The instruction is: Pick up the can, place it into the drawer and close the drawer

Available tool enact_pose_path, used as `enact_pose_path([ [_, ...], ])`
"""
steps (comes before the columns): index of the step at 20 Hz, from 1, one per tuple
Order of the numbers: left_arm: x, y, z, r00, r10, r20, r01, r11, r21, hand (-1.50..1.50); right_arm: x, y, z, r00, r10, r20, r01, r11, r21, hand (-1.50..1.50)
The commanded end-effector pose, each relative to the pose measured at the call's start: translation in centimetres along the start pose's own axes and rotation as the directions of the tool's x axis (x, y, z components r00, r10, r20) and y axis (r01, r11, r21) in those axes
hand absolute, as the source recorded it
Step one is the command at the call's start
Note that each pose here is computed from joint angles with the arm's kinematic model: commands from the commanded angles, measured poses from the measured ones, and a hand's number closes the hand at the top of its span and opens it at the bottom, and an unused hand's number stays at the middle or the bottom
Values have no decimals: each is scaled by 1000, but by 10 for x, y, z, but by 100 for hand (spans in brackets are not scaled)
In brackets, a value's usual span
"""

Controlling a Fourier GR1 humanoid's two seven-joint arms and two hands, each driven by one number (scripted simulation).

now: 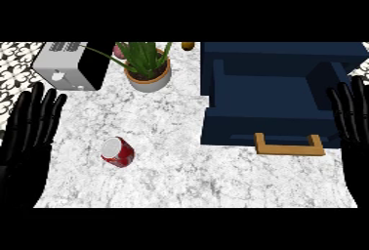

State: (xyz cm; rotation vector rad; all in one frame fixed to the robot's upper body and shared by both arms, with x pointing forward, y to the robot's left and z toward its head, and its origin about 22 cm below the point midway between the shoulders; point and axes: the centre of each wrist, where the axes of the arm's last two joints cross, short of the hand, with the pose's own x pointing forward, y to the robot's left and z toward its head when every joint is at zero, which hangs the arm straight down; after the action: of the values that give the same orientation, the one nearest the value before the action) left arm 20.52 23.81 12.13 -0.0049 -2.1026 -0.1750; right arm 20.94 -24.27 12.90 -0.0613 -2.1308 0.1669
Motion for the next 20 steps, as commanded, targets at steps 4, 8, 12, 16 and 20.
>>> enact_pose_path([
  [4, 14, -4, 9, 999, -47, -12, 48, 986, 157, -150, -1, 11, -6, 998, -65, -24, 65, 998, -7, -150],
  [8, -17, -5, 45, 928, -22, -373, 138, 948, 287, -150, -25, -6, 28, 948, -48, -316, -25, 974, -224, -150],
  [12, 19, -21, 38, 908, -6, -418, 146, 941, 304, -150, -3, -20, 34, 936, -43, -349, -41, 972, -230, -150],
  [16, 41, -14, 47, 890, -40, -454, 187, 941, 283, -150, -16, -47, 58, 938, -47, -344, -41, 969, -244, -150],
  [20, 54, -16, 57, 903, -32, -429, 170, 943, 286, -150, -21, -46, 69, 934, -46, -355, -46, 968, -245, -150],
])
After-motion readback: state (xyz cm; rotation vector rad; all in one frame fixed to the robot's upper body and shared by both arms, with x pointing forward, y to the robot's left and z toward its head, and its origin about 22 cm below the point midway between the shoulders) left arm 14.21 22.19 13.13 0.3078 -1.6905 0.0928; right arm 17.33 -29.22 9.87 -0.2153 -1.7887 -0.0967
